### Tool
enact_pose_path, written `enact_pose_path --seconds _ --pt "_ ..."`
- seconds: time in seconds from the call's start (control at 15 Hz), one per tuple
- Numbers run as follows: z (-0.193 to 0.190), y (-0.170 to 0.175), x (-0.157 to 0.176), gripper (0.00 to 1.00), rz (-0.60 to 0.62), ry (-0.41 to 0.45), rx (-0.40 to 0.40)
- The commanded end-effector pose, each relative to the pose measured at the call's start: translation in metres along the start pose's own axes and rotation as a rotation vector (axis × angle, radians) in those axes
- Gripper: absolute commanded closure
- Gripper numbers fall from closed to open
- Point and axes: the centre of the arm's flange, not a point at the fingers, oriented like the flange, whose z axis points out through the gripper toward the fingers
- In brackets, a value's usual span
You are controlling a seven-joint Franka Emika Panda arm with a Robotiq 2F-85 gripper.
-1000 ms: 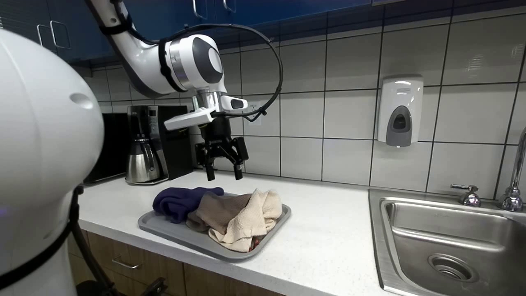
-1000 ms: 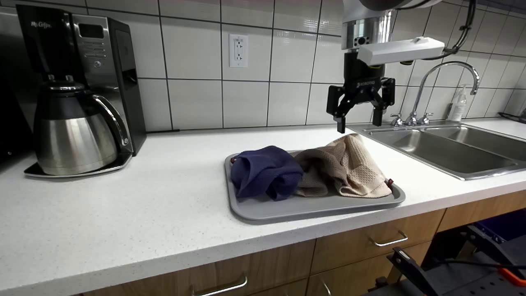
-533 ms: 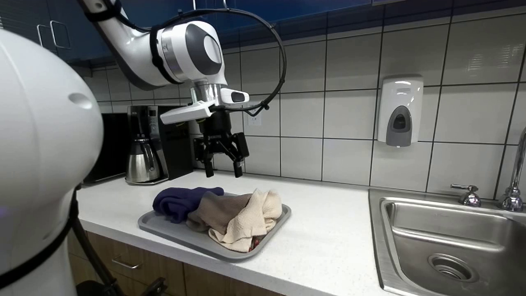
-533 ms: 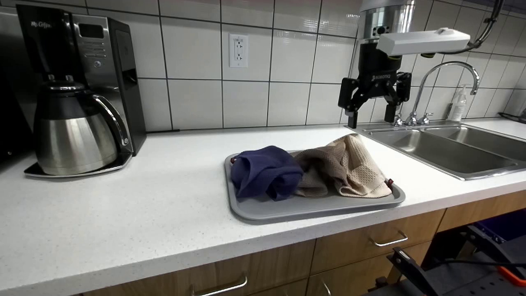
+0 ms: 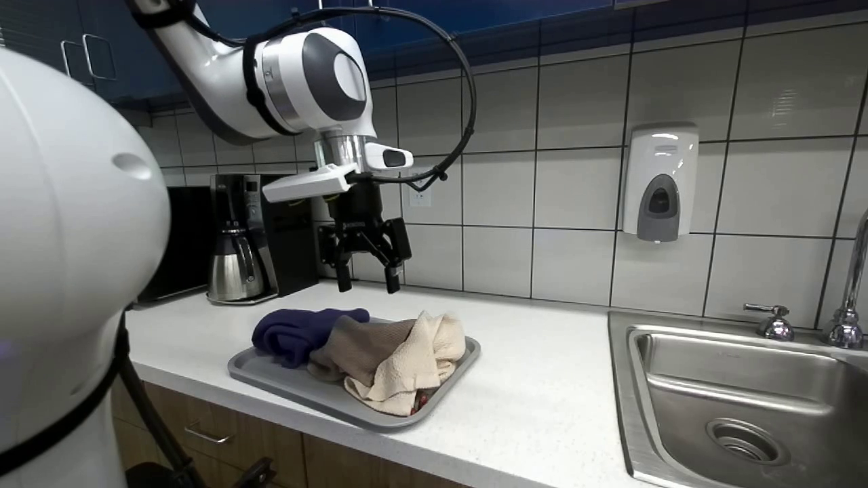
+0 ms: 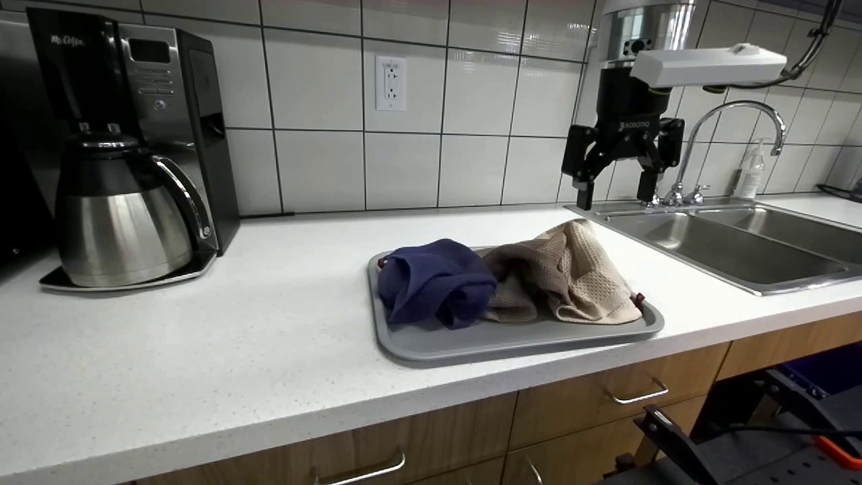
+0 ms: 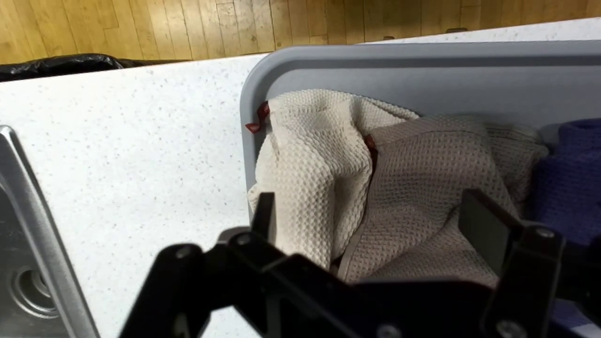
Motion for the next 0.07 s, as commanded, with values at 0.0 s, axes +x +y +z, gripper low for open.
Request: enact_pose_path --seconds 0.0 --pt "0.0001 0.0000 0.0000 0.00 0.000 0.000 0.000"
